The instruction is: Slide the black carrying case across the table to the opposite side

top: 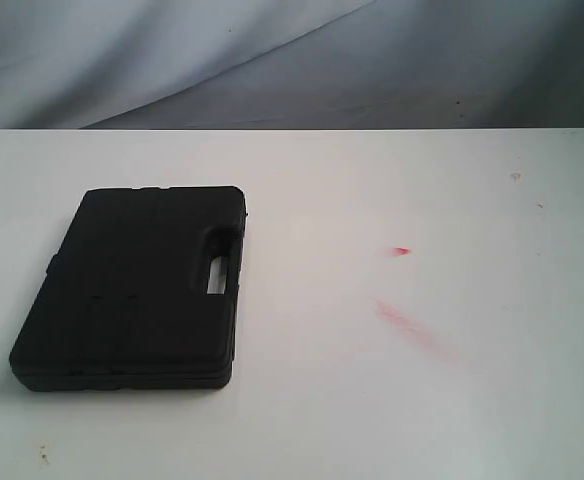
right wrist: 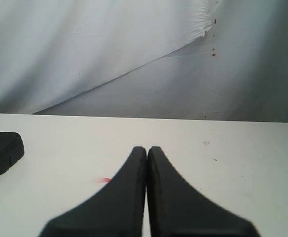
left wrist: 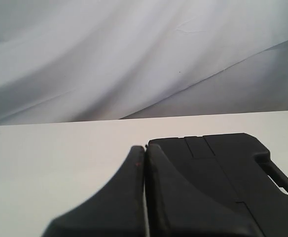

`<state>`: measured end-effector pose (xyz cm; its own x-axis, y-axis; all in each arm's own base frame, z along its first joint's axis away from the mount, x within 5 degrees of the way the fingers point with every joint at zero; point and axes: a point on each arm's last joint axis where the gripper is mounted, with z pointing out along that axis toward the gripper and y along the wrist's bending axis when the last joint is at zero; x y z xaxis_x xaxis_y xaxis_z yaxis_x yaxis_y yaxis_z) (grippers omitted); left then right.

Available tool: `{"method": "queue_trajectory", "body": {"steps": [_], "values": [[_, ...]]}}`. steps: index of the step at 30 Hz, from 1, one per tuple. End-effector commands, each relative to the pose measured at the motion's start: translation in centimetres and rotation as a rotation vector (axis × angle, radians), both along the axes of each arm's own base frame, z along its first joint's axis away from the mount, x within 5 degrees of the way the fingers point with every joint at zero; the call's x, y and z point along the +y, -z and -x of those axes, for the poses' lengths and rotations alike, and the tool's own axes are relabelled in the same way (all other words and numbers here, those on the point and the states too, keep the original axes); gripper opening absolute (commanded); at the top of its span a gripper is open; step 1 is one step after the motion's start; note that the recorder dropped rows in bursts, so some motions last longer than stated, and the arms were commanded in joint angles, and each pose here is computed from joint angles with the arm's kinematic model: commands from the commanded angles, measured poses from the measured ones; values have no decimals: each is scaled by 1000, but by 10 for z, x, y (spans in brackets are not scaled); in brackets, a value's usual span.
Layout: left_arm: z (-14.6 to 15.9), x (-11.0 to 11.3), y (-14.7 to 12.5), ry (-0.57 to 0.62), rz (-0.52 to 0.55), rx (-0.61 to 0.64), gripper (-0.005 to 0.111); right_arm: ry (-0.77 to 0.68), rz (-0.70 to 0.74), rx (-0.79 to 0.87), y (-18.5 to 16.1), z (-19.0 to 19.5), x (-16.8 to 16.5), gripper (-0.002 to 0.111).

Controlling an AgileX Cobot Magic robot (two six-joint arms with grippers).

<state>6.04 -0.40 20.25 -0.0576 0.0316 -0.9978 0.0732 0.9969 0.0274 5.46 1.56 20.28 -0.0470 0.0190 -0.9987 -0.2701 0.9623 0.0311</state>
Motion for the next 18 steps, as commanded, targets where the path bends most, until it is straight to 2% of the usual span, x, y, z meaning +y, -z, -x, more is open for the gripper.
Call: {"method": "queue_trajectory", "body": {"steps": [1, 3, 4, 12, 15, 18], "values": [[0, 0, -1, 0, 50, -22, 1, 5, 1, -4, 1, 0, 0, 0], [0, -1, -6, 4, 144, -64, 0, 5, 1, -4, 1, 0, 0, 0], [0, -1, -5, 4, 158, -58, 0, 5, 1, -4, 1, 0, 0, 0], [2, -1, -41, 9, 161, -102, 0, 5, 1, -4, 1, 0, 0, 0], [-2, -1, -54, 9, 171, -76, 0, 5, 1, -4, 1, 0, 0, 0], [-10, -4, -61, 16, 274, 11, 0, 5, 1, -4, 1, 0, 0, 0]]}}
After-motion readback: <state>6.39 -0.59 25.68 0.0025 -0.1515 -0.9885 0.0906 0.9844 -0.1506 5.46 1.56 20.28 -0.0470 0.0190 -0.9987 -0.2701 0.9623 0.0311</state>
